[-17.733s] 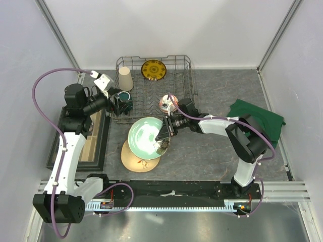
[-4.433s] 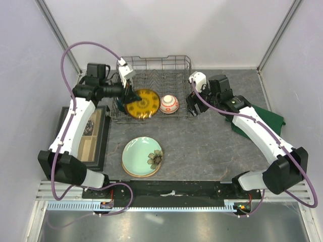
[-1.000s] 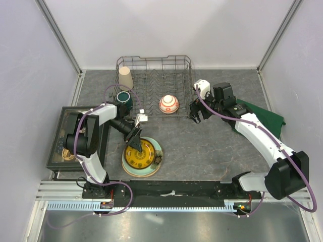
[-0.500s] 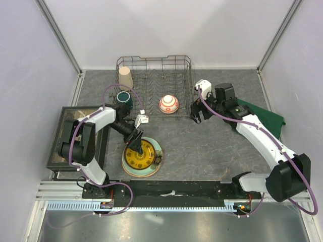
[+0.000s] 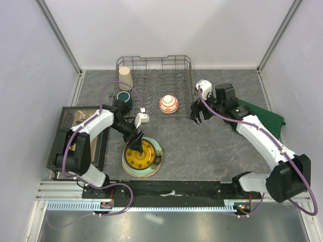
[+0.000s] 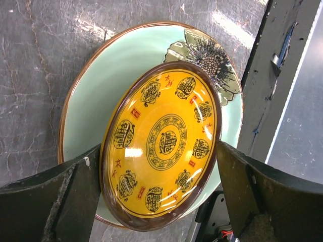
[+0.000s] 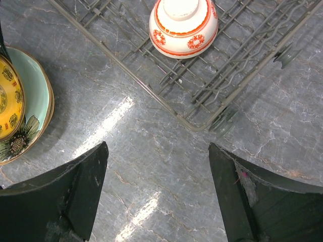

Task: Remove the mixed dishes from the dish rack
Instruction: Place the plate at the center of the board.

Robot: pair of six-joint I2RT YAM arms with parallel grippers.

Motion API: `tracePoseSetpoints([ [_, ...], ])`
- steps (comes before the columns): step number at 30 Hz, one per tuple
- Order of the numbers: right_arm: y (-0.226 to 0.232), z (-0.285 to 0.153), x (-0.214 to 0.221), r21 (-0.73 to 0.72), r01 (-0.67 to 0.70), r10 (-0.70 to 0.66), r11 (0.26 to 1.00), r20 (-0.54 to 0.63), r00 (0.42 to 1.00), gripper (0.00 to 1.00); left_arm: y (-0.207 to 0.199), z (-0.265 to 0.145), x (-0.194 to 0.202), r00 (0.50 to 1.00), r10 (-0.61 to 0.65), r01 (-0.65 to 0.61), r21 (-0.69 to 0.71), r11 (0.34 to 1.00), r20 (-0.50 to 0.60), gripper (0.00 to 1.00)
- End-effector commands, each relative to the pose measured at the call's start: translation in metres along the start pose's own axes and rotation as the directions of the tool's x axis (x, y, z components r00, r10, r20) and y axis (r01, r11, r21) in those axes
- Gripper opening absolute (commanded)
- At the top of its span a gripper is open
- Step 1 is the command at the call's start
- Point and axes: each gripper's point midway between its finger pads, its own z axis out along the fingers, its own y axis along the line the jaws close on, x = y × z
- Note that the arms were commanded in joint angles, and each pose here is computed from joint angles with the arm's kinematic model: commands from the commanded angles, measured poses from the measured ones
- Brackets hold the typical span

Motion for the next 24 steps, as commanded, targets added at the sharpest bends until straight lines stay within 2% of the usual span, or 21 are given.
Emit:
tracePoseSetpoints([
  [1,0.004,-0.006,-0.01,-0.012,0.008,-0.008,1.0,0.052,0.999,0.88,-0.006,-0.004,-0.006,1.0,0.018,-0.018,-0.031,0.999,0.018,0.94],
  [24,0.005,-0.007,-0.009,-0.018,0.005,-0.004,1.0,0.056,0.998,0.89,0.009,-0.006,-0.008,0.997,0.077,-0.075,-0.142,0.987,0.007,0.95],
])
